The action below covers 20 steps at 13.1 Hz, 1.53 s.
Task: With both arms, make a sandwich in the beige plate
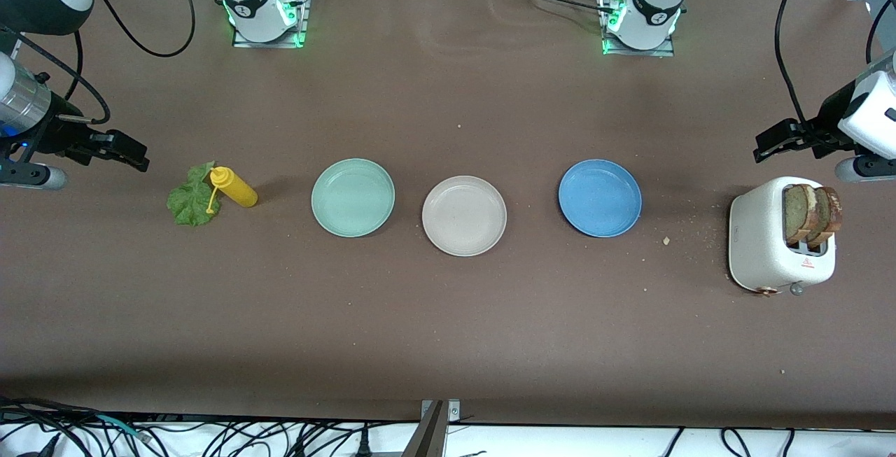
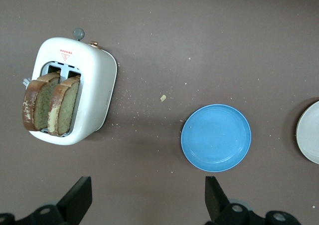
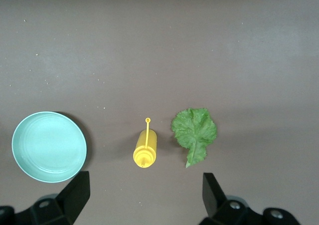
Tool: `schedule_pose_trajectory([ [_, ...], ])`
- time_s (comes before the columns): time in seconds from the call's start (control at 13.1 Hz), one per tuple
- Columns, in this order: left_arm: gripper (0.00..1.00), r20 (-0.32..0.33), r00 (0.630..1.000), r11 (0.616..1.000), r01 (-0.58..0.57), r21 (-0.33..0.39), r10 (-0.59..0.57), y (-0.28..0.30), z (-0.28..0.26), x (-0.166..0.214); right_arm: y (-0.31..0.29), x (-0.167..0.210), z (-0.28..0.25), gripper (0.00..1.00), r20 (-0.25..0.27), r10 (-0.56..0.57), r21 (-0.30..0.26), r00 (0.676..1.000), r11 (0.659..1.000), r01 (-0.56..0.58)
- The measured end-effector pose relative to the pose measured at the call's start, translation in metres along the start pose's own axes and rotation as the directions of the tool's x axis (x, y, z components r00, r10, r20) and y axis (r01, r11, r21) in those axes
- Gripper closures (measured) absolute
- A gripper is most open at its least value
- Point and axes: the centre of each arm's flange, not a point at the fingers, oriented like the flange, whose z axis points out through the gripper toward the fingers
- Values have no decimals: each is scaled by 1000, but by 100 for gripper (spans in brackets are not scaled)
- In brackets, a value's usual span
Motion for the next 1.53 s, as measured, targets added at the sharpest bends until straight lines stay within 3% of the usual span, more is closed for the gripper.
schedule_pose_trajectory([
  [1.53, 0, -6, 1000, 1000, 3, 3, -3, -5, 9, 7, 1, 0, 3, 0, 5, 1, -1, 1000, 1000, -1],
])
